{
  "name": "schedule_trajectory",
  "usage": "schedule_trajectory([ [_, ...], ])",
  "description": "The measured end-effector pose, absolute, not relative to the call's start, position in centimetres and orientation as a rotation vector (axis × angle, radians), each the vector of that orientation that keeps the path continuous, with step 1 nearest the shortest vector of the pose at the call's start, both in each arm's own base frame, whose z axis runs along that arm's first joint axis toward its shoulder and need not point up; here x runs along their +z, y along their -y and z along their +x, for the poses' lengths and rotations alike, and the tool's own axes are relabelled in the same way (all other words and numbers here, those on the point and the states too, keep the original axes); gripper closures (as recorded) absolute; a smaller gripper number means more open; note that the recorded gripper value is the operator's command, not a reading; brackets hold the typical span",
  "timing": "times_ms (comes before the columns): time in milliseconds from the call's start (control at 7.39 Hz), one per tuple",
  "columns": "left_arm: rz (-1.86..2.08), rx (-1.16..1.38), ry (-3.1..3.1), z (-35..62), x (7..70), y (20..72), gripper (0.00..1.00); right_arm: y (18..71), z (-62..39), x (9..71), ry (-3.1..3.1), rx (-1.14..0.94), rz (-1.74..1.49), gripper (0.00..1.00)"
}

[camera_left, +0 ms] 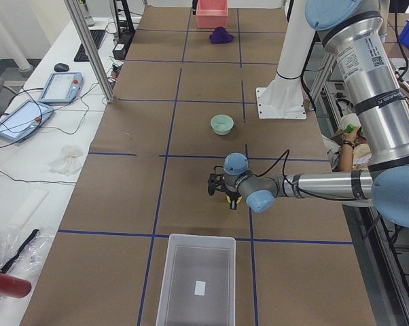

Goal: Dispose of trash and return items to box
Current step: 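Grasp the yellow plastic cup with the left gripper and lift it, then carry the yellow cup into the clear plastic bin and open the left gripper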

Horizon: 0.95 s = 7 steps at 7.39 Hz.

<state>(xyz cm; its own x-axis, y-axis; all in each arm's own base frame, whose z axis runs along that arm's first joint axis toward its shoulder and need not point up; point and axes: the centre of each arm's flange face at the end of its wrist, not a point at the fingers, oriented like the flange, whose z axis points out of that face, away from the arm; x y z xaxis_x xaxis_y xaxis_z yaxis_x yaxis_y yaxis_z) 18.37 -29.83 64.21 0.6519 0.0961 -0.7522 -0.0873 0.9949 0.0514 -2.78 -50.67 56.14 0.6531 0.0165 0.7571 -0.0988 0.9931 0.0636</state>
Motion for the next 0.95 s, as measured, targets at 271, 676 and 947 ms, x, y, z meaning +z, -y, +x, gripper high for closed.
schedule_trajectory([
  [271, 0.047, 0.095, -0.854, 18.2, 63.2, 30.3, 1.00, 50.7, -2.8, 56.0, 0.858, 0.063, 0.104, 0.00],
  [676, 0.105, 0.101, -0.978, 13.9, 57.7, 30.8, 1.00, 50.7, -2.8, 56.1, 0.861, 0.053, 0.109, 0.00],
  [947, 0.265, 0.159, -0.932, 7.3, 58.8, 33.4, 1.00, 50.8, -3.0, 55.8, 0.864, 0.047, 0.111, 0.00],
])
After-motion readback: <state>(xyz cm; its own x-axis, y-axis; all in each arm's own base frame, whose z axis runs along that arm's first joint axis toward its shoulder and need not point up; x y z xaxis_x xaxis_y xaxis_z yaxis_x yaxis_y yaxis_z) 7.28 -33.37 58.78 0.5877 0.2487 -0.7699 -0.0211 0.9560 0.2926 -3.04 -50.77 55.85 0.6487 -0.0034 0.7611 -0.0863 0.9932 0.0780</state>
